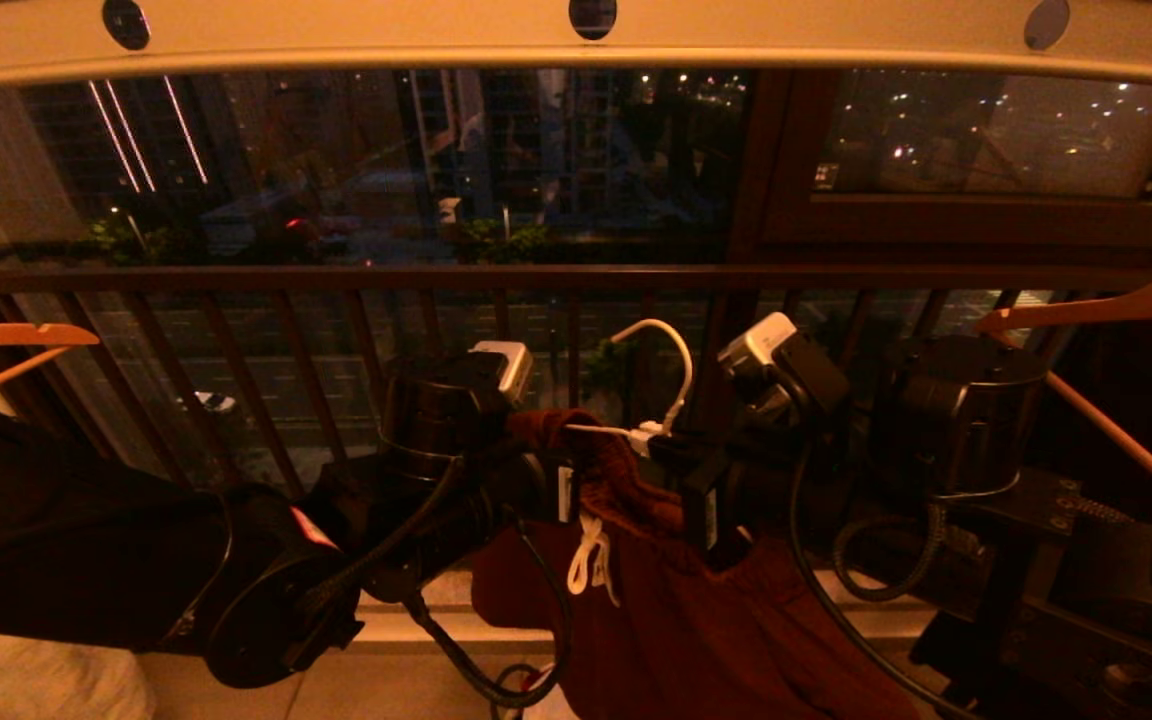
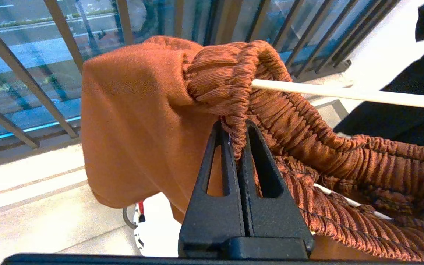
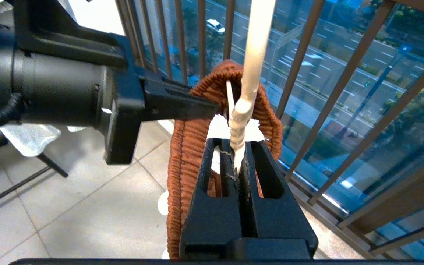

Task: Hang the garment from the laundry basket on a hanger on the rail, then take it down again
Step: Take the clothes off the clothes rack

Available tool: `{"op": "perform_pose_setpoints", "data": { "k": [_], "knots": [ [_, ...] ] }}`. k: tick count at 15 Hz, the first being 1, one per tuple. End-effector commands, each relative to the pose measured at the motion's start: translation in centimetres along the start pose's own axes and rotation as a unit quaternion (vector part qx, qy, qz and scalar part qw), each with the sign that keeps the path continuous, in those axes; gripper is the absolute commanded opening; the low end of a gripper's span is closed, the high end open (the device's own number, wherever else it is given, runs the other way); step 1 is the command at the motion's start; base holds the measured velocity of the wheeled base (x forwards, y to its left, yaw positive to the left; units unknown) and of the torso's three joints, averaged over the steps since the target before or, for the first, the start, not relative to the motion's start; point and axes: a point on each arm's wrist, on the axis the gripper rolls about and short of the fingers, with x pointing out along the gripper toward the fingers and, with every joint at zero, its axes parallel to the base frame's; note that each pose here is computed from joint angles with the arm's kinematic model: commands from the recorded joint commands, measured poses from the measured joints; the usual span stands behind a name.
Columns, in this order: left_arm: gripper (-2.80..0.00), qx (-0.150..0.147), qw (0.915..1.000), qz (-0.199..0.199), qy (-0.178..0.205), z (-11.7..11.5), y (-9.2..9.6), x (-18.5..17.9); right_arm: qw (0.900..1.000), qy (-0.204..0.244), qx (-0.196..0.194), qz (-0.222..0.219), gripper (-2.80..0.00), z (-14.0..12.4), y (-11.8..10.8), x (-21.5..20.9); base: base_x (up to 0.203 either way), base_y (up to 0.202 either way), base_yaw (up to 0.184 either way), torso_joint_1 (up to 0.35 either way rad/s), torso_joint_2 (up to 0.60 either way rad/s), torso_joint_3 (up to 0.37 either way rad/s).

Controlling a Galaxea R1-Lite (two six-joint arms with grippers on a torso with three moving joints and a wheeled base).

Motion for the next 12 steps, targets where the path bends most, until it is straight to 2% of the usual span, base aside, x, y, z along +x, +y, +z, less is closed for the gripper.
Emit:
{"op": "perform_pose_setpoints", "data": {
  "k": [1, 5, 12],
  "knots": [
    [-2.80, -0.003, 1.0000, 0.002, -0.007, 0.4, 0.2, -0.1, 1.000, -0.001, 0.000, -0.001, -2.80, 0.0, -0.1, -0.1, 0.000, 0.000, 0.000, 0.000, 0.00, 0.000],
    [-2.80, -0.014, 0.9996, 0.017, -0.020, 1.2, 1.3, 0.0, 1.000, 0.003, -0.006, 0.000, -2.80, -0.2, 0.0, -0.4, 0.000, 0.000, 0.000, 0.000, 0.00, 0.000],
    [-2.80, -0.048, 0.9977, 0.030, -0.038, 2.2, 1.8, 0.4, 1.000, -0.004, -0.007, 0.000, -2.80, -0.2, 0.0, -0.5, 0.000, 0.000, 0.000, 0.000, 0.00, 0.000]
  ]
}}
